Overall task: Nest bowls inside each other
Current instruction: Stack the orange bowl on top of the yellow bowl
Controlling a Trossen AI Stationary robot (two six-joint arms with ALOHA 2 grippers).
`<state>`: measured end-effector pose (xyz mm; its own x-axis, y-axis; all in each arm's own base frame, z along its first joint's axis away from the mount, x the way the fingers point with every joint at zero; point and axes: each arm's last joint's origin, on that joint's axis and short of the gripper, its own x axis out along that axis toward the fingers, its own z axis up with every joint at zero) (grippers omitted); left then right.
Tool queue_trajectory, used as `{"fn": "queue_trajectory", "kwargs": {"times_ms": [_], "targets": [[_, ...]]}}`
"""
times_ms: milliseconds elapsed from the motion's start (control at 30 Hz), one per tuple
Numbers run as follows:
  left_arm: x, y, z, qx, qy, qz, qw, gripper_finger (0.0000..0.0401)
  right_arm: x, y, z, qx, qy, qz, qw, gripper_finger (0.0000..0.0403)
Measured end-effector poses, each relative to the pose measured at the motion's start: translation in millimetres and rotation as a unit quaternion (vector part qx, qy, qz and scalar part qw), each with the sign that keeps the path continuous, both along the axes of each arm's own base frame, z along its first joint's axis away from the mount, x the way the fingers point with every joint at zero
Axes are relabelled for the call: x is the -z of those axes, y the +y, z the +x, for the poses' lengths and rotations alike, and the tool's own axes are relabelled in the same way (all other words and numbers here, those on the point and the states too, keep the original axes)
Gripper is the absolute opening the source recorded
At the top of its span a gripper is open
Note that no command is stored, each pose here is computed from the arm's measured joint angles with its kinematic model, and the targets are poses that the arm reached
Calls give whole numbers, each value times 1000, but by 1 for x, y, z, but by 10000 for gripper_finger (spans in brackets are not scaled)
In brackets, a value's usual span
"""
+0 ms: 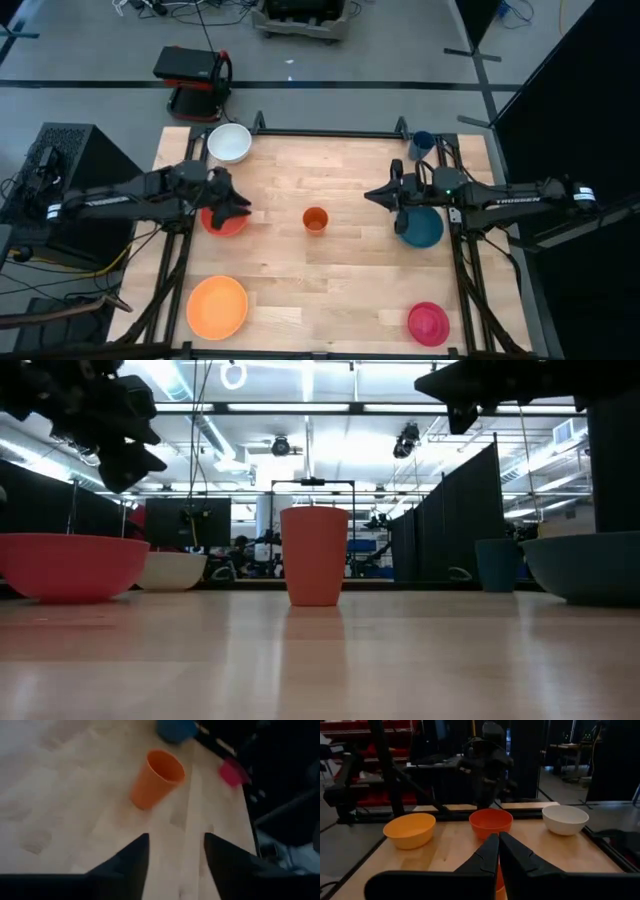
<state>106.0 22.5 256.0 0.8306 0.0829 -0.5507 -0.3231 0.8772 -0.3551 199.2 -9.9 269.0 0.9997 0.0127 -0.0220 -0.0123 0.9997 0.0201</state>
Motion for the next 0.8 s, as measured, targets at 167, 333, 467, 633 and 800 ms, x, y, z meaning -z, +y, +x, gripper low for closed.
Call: {"fn": "queue_trajectory", "kwargs": {"times_ms": [167, 333, 467, 633, 800], "targets": [[-17, 1, 0, 6, 85, 21, 996, 188, -1, 0, 0, 0, -7, 0, 1000, 0], [-34, 2, 0, 18, 170, 40, 984, 223, -3, 0, 0, 0, -14, 0, 1000, 0], [-43, 2, -6, 29, 254, 35, 966, 238, -4, 0, 0, -2, -16, 0, 1000, 0], [-28, -4, -18, 35, 337, -46, 940, 235, -4, 0, 0, -3, -17, -1, 1000, 0], [-5, -5, -16, 45, 358, -89, 928, 246, -4, 0, 0, -3, -17, 0, 1000, 0]]}}
